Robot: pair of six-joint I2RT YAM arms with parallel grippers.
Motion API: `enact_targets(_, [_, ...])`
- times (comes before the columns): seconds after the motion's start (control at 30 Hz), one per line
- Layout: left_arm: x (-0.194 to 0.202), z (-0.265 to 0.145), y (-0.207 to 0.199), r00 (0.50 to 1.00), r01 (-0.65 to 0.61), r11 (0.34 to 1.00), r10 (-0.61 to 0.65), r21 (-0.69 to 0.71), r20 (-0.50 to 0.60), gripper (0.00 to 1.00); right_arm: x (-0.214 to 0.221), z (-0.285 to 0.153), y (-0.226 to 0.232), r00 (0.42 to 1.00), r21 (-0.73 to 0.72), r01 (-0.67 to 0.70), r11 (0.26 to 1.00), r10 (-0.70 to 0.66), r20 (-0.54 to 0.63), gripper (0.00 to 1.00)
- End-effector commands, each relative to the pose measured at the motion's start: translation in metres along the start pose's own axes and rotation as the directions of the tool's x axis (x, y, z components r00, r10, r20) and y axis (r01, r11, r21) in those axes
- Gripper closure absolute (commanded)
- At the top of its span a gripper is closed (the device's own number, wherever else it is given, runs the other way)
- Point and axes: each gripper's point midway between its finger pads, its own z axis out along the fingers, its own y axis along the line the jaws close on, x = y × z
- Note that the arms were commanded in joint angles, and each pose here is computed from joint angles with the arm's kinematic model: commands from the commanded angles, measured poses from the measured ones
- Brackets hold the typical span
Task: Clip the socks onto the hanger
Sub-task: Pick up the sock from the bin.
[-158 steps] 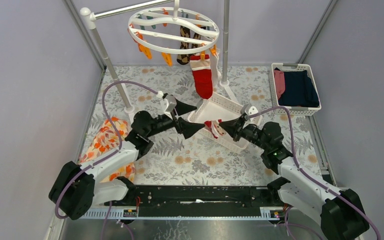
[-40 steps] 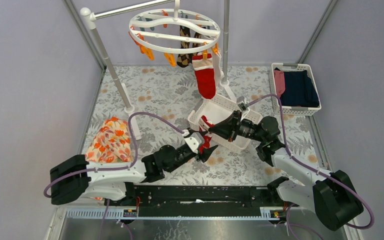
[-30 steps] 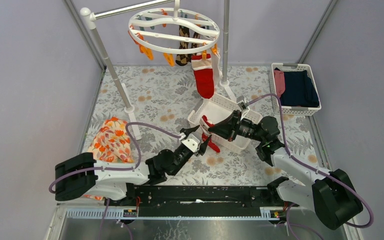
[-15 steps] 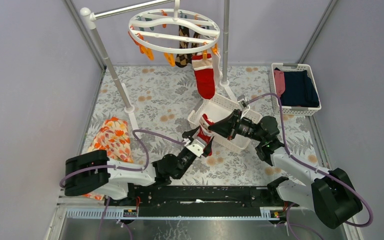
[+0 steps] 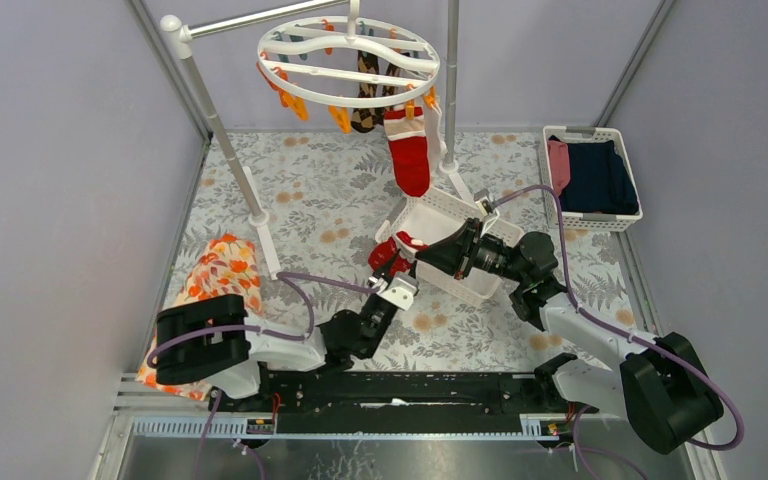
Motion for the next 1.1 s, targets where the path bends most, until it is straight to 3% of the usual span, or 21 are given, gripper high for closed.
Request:
enact_targets(0.0, [-0.033, -0.005, -0.001, 0.988, 0.097, 0.992, -0.106, 0.076, 0.114, 0.49, -0.019, 0.005, 0.017, 0.998, -0.062, 0.058, 0.996, -0.056, 0.042, 0.99])
enact_targets(0.07, [-0.034, -0.013, -0.007, 0.985, 0.099, 0.984, -0.118, 0.147, 0.123, 0.4, -0.02, 0.005, 0.016, 0.997, -0.051, 0.06, 0.997, -0.058, 0.046, 0.98])
enact_targets(0.17, [-0.032, -0.022, -0.009, 0.983, 0.118, 0.973, -0.142, 0.197, 0.112, 0.36, -0.02, 0.004, 0.015, 0.997, -0.044, 0.062, 0.997, -0.06, 0.051, 0.98])
enact_targets(0.3, [-0.03, -0.026, -0.006, 0.979, 0.147, 0.968, -0.171, 0.203, 0.108, 0.33, -0.021, 0.005, 0.017, 0.997, -0.059, 0.055, 0.997, -0.051, 0.055, 0.98])
enact_targets(0.4, [-0.032, -0.023, -0.008, 0.978, 0.151, 0.969, -0.176, 0.197, 0.115, 0.21, -0.022, 0.005, 0.016, 0.997, -0.056, 0.041, 0.998, -0.037, 0.064, 0.98])
enact_targets(0.47, [-0.033, -0.021, -0.011, 0.978, 0.142, 0.97, -0.168, 0.2, 0.125, 0.18, -0.022, 0.005, 0.015, 0.997, -0.047, 0.037, 0.998, -0.034, 0.065, 0.98])
enact_targets(0.9, [-0.033, 0.009, 0.005, 0.991, 0.035, 0.997, -0.026, -0.062, 0.131, 0.19, -0.024, 0.007, 0.011, 0.997, -0.026, 0.01, 1.0, -0.008, 0.077, 0.98])
enact_targets(1.0, [-0.03, 0.016, 0.003, 0.994, 0.019, 0.994, -0.008, -0.104, 0.106, 0.23, -0.024, 0.006, 0.011, 0.997, -0.026, 0.01, 1.0, -0.008, 0.077, 0.98])
enact_targets(1.07, [-0.025, 0.019, 0.004, 0.997, 0.001, 0.991, 0.01, -0.136, 0.081, 0.31, -0.025, 0.006, 0.012, 0.997, -0.026, 0.012, 1.0, -0.01, 0.08, 0.98])
